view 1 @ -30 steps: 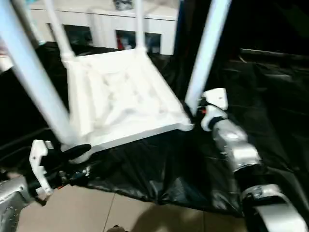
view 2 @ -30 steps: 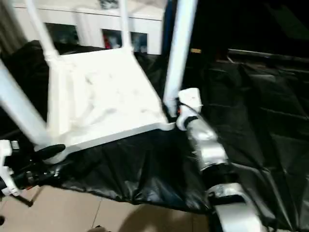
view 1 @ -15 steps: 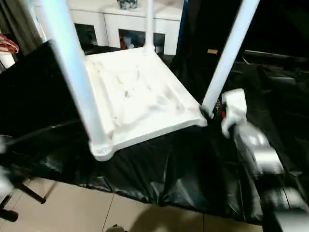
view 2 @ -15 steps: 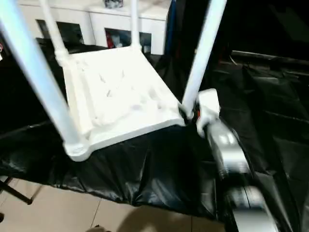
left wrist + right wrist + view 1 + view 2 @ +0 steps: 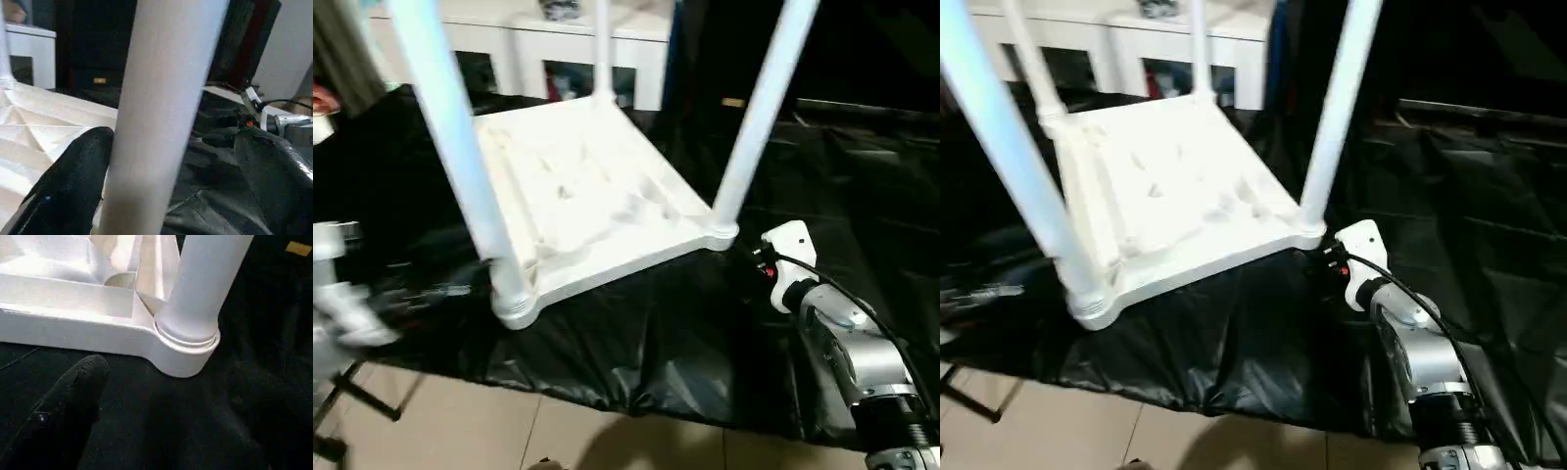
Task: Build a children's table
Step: Rotate leg to tighten, then rotate table base
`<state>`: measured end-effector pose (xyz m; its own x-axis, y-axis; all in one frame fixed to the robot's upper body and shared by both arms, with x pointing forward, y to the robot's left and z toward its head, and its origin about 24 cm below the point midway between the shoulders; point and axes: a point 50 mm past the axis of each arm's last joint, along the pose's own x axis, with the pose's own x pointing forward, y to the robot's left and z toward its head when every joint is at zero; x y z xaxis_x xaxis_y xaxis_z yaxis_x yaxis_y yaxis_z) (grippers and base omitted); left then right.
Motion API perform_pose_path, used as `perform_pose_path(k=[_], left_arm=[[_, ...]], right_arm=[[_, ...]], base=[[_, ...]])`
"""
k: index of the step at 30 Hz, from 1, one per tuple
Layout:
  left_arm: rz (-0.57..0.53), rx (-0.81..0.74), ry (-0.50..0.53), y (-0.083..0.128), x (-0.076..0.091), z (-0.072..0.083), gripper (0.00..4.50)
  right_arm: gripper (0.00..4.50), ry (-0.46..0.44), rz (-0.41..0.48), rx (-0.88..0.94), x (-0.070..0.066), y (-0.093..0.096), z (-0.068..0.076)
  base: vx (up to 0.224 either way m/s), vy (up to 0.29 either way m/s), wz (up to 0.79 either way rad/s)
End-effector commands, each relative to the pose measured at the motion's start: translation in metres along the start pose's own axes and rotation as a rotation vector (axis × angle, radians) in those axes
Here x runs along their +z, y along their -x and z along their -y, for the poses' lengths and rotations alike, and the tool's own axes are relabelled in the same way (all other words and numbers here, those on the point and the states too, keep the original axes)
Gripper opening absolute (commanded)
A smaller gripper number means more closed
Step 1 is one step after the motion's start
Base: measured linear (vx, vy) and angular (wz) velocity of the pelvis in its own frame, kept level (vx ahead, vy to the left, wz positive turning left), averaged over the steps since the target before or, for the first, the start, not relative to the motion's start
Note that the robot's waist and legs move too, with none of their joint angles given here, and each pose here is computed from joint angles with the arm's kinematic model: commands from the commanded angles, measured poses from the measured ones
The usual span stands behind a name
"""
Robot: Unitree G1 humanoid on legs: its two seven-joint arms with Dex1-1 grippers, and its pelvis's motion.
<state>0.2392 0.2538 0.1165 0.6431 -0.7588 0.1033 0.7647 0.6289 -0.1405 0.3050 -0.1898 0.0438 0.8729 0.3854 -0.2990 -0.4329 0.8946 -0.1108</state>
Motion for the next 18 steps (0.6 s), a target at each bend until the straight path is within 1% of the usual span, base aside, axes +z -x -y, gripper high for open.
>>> perform_pose_path(k=[1,2,3,4,6,7,8,10,11,14,16,18], left_arm=[[-0.029,0.007,-0.025,-0.008,-0.005,-0.001,4.44],[-0.043,0.004,-0.017,-0.013,-0.008,-0.001,4.44],[-0.065,-0.016,-0.032,-0.021,-0.012,0.002,4.44],[-0.071,-0.023,-0.037,-0.024,-0.013,0.002,4.44],[-0.073,-0.062,-0.026,-0.033,-0.016,0.007,4.44],[-0.07,-0.1,-0.004,-0.038,-0.017,0.012,4.44],[-0.069,-0.111,0.001,-0.04,-0.017,0.014,4.44],[-0.066,-0.227,0.048,-0.055,-0.019,0.031,4.44],[-0.066,-0.235,0.05,-0.056,-0.019,0.032,4.44],[-0.069,-0.332,0.08,-0.071,-0.022,0.047,4.44],[-0.068,-0.365,0.092,-0.078,-0.024,0.053,4.44],[-0.07,-0.415,0.106,-0.095,-0.028,0.062,4.44]], right_arm=[[4.5,0.012,-0.004,0.01,0.002,-0.004,-0.006],[4.5,0.012,-0.005,0.011,0.002,-0.005,-0.009],[4.5,0.01,-0.004,0.026,0.003,-0.01,-0.014],[4.5,0.008,-0.004,0.032,0.003,-0.011,-0.016],[4.5,0.011,-0.011,0.041,0.002,-0.015,-0.021],[4.5,0.007,-0.014,0.055,0.001,-0.018,-0.024],[4.5,0.007,-0.015,0.057,0.001,-0.019,-0.025],[4.5,0.012,-0.029,0.086,-0.002,-0.028,-0.033],[4.5,0.012,-0.03,0.088,-0.002,-0.028,-0.034],[4.5,0.015,-0.038,0.098,-0.003,-0.036,-0.039],[4.5,0.017,-0.037,0.094,-0.003,-0.039,-0.041],[4.5,0.012,-0.021,0.077,0.001,-0.044,-0.041]], base=[[0.0,0.0,0.0],[0.0,0.0,0.0],[0.0,0.0,0.0],[0.0,0.0,0.0],[0.0,0.0,0.0],[0.0,0.0,0.0],[0.0,0.0,0.0],[0.0,0.0,0.0],[0.0,0.0,0.0],[0.0,0.0,0.0],[0.0,0.0,0.0],[0.0,0.0,0.0]])
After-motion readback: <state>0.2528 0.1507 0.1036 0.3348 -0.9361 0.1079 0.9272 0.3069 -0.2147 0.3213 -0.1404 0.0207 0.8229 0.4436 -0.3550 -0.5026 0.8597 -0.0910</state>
